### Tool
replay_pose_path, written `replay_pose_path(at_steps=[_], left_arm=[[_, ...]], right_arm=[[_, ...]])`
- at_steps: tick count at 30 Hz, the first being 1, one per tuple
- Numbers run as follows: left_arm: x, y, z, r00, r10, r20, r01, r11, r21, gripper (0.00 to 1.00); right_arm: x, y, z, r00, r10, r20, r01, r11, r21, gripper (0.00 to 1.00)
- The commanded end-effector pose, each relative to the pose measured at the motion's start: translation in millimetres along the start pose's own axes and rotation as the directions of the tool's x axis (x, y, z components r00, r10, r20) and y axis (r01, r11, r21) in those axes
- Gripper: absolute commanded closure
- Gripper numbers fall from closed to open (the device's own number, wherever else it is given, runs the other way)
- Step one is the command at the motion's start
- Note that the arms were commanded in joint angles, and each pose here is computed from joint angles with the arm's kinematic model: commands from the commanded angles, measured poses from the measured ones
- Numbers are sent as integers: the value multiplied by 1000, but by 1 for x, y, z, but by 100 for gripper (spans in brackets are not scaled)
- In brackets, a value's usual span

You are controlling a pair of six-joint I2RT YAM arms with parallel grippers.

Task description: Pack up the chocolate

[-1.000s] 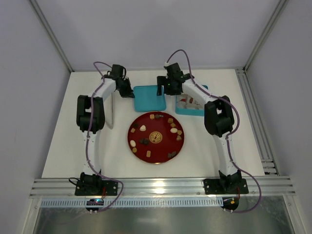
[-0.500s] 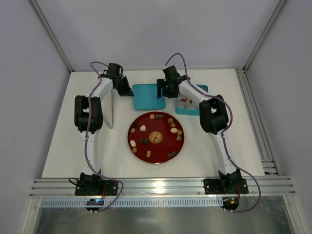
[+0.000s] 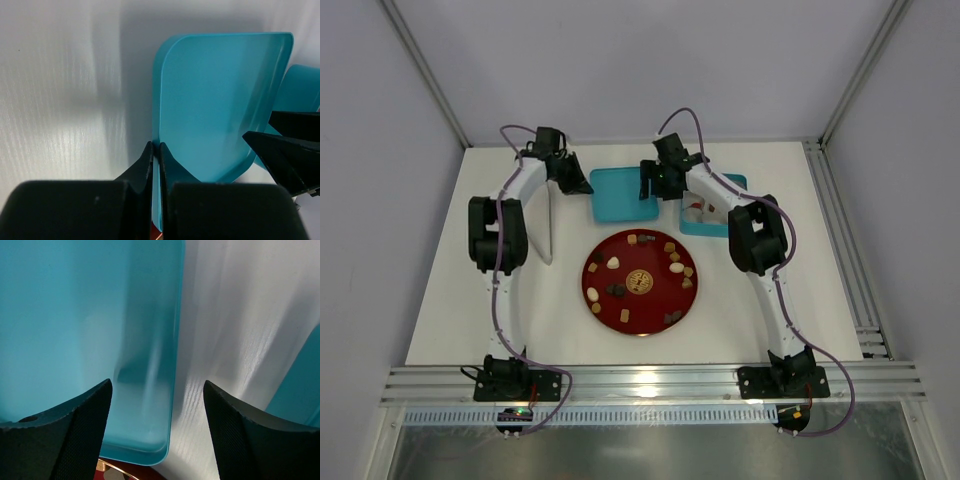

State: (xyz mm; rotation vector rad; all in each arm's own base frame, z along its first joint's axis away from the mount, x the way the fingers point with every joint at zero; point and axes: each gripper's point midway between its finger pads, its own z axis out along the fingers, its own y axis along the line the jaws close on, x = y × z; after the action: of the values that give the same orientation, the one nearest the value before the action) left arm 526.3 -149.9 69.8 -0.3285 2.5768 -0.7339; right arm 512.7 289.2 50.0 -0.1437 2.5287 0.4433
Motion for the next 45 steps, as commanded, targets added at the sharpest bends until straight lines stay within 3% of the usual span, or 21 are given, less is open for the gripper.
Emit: replay_pose_path(at_steps=[1, 10, 18, 22, 26, 34, 45], left_arm=[[-29, -40, -40, 995, 37, 95, -47, 993, 112, 100], [-31, -46, -45, 994, 23, 102, -38, 987, 154, 100], [-31, -48, -49, 994, 21, 103, -39, 983, 177, 100], [-28, -51, -50, 995, 29, 93, -47, 980, 195, 100], [-27, -54, -54, 995, 40, 91, -59, 976, 211, 100], [-21, -66, -61, 993, 74, 91, -94, 966, 242, 100], [-10, -86, -79, 982, 134, 130, -164, 953, 254, 100]], right_arm=[[-20, 19, -12, 998, 18, 55, -14, 998, -62, 25], [-29, 32, -25, 991, 118, 65, -100, 968, -231, 25], [-39, 48, -63, 956, 292, 39, -230, 820, -524, 27], [-53, 56, -83, 939, 341, 52, -237, 748, -620, 38], [-56, 61, -92, 937, 345, 52, -232, 728, -645, 52], [-59, 71, -107, 939, 340, 51, -215, 695, -686, 60], [-58, 76, -130, 941, 336, 46, -209, 681, -702, 87]])
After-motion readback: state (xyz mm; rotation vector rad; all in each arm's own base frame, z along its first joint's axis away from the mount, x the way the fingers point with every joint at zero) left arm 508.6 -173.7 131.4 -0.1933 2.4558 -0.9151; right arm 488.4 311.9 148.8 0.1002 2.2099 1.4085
